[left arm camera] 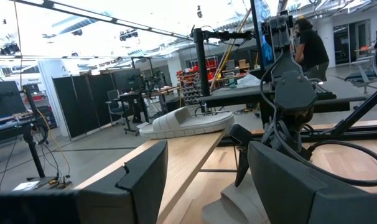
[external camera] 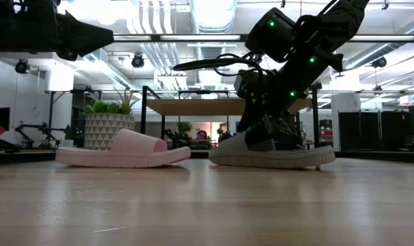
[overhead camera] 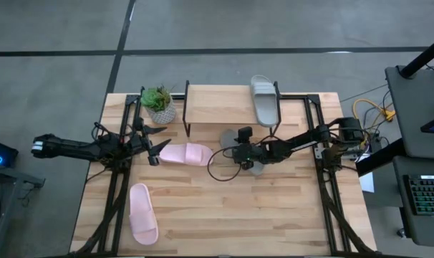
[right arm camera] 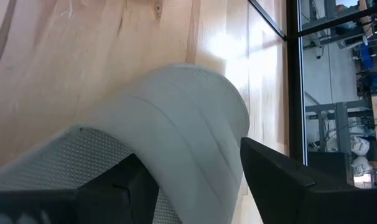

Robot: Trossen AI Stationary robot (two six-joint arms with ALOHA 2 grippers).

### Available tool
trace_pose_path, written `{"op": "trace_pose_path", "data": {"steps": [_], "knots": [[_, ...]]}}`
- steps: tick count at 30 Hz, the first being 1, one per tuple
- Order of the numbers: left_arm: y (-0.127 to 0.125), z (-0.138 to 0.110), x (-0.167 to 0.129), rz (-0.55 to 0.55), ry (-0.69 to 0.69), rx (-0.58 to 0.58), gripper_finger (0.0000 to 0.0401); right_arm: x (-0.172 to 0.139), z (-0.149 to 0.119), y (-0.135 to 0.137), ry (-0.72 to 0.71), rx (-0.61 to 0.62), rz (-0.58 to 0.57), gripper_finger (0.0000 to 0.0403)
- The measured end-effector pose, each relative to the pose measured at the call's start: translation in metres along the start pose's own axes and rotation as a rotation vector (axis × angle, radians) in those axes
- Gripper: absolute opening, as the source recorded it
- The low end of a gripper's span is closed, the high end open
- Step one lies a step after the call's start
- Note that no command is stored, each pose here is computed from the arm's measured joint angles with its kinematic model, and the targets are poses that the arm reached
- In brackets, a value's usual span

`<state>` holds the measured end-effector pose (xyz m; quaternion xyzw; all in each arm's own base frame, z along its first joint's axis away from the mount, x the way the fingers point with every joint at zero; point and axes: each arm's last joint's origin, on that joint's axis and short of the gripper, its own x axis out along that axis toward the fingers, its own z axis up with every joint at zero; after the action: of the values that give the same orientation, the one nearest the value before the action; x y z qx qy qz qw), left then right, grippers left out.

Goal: Pick and place slides into the shelf
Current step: Put the gray slide on the shelf

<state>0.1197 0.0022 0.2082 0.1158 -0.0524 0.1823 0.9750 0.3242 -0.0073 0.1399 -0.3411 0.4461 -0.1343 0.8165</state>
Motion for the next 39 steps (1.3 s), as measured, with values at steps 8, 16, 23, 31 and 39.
{"op": "trace_pose_path", "data": {"steps": [8,16,23,31,39], "knots": [[0.0000,0.0000,0.0000,0.000,0.000,0.000,0.0208,-0.0001,0.0000,0.0001,0.000,0.000,0.001,0.0151],[0.0000,0.0000,0.0000,0.000,0.000,0.000,0.0208,-0.0001,0.0000,0.0001,0.000,0.000,0.001,0.0105],[0.0000,0.0000,0.0000,0.000,0.000,0.000,0.0208,-0.0001,0.0000,0.0001,0.000,-0.001,0.000,0.0070],[0.0000,0.0000,0.0000,0.000,0.000,0.000,0.0208,-0.0001,0.0000,0.0001,0.001,-0.001,-0.001,0.0038],[-0.0001,-0.0001,0.0000,-0.001,0.000,0.000,0.0208,0.0000,-0.0001,0.0000,0.001,-0.001,0.000,0.0028]]}}
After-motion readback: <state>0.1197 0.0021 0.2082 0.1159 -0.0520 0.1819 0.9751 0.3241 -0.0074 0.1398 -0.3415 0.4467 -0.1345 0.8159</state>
